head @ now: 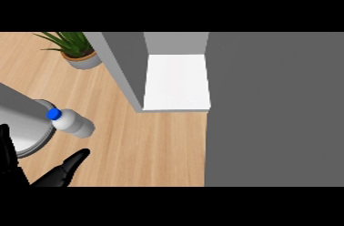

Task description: Pick up the bottled water, place it into the cabinet and close the cabinet

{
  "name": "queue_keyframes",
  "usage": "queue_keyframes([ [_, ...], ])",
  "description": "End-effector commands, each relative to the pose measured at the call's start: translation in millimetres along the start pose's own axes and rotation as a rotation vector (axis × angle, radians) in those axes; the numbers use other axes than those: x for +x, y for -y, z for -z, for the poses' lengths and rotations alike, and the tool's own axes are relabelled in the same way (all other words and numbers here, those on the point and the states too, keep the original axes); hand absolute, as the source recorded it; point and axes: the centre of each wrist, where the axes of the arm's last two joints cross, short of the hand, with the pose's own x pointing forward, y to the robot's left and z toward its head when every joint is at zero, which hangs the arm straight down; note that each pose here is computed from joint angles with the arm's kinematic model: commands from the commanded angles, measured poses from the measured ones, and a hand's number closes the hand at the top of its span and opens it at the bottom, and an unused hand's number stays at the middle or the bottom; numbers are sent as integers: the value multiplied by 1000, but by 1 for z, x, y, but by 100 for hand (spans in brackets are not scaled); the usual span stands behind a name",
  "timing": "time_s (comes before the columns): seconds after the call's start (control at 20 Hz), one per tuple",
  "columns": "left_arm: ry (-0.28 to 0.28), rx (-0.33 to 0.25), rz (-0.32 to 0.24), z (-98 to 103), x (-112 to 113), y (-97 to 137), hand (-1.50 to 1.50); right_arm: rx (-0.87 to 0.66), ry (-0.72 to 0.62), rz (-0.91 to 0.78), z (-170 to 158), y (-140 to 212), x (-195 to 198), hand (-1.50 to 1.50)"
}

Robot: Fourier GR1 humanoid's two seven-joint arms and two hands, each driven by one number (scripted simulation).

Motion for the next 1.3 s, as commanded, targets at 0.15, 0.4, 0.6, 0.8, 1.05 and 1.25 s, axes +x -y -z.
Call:
queue_keyframes([
  [0.15, -71, 36, -32, 21, -28, -9, -150, 21, 70, 31, -15, -9, 45, -150],
  [0.4, -96, 95, -1, 36, -65, -40, -150, 14, 58, 14, -21, -8, 45, -150],
  [0.6, -124, 86, 10, 30, -101, -40, -150, 10, 67, 16, -25, -2, 36, -150],
  [0.8, -164, 74, 9, 34, -132, -50, -150, 24, 66, 36, -30, -4, 37, -150],
  [1.05, -180, 78, 5, 57, -158, -53, -150, 21, 81, 22, -40, -4, 43, -150],
  [1.25, -200, 95, 28, 45, -183, -74, -150, 40, 52, 4, -54, -4, 50, -150],
])
